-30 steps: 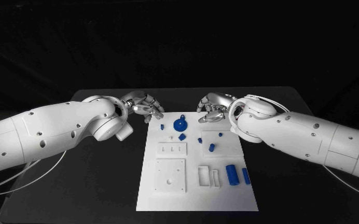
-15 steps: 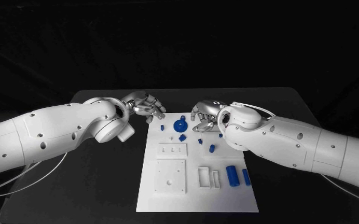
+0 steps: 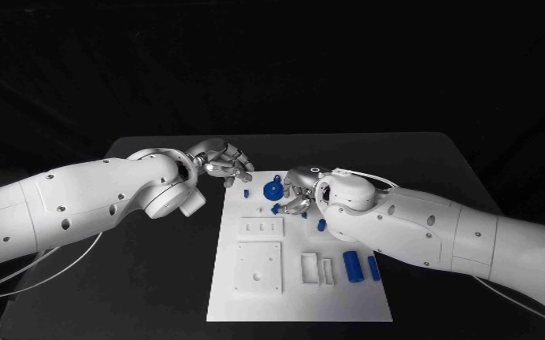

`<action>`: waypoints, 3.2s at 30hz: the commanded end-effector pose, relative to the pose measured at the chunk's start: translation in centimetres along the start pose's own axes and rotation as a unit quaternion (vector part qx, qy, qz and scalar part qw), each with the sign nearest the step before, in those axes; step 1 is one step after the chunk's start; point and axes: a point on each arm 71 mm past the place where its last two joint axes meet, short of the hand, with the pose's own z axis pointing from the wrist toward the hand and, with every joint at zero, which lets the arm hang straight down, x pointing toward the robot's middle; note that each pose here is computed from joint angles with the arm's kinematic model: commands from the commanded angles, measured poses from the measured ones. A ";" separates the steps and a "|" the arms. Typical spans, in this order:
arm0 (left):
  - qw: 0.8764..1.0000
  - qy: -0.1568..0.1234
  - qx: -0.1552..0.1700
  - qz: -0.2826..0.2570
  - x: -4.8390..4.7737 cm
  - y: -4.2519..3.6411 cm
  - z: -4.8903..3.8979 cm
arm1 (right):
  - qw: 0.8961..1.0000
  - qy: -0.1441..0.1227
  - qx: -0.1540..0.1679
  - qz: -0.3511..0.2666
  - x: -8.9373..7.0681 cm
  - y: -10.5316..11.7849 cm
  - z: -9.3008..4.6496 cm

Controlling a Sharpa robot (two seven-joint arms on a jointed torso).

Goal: Assemble the parts on the task board

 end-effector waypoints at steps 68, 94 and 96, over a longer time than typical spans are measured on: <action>1.000 0.019 0.008 -0.003 0.94 -0.73 0.20 | 0.997 -0.032 0.007 -0.063 3.4 2.2 2.1; 1.000 0.023 0.001 -0.005 0.87 -0.47 0.12 | 0.999 -0.034 -0.003 -0.033 3.4 1.7 1.8; 1.000 0.023 0.001 -0.005 0.88 -0.46 0.12 | 0.999 -0.034 -0.001 -0.033 3.4 1.7 1.8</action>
